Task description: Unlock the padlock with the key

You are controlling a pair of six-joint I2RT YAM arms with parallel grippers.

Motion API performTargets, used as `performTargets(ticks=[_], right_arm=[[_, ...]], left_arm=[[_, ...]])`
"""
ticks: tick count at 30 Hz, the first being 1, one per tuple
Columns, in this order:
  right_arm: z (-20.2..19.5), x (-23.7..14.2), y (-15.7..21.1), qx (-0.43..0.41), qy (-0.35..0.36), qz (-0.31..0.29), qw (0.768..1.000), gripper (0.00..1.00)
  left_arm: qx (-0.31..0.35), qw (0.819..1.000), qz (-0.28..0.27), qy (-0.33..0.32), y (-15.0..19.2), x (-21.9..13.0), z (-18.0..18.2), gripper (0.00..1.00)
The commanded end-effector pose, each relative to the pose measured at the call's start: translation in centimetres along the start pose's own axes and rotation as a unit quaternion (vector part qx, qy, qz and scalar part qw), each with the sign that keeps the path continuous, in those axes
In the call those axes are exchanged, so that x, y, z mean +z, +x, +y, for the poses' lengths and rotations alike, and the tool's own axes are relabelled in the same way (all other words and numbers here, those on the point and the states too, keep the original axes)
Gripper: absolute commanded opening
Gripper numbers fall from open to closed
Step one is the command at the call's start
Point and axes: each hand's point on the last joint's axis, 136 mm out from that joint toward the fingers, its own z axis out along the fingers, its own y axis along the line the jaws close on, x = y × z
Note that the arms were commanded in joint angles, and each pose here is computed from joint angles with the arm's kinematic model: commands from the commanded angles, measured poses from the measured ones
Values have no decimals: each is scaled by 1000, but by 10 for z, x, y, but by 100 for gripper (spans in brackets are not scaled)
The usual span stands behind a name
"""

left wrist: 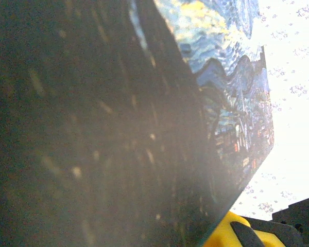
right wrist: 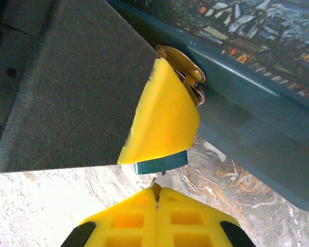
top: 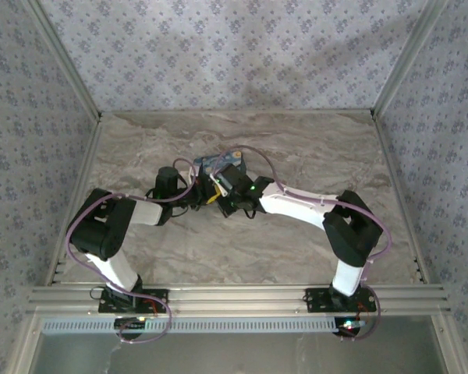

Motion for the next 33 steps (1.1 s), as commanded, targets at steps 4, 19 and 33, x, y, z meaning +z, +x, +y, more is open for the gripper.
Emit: performTargets(ticks=[4,19,33], right_arm=[[1,3,-4,15,-9,-6,1000,27],[4,9,-7,10,-7,-3,1000,11],[9,9,-2,87,-111,4,990,0]], left_arm=[[30,999,16,41,3,-2,-29,0],[32,998,17,47,5,-4,-32,0],[34,999,23,10,13,-7,-12,24]])
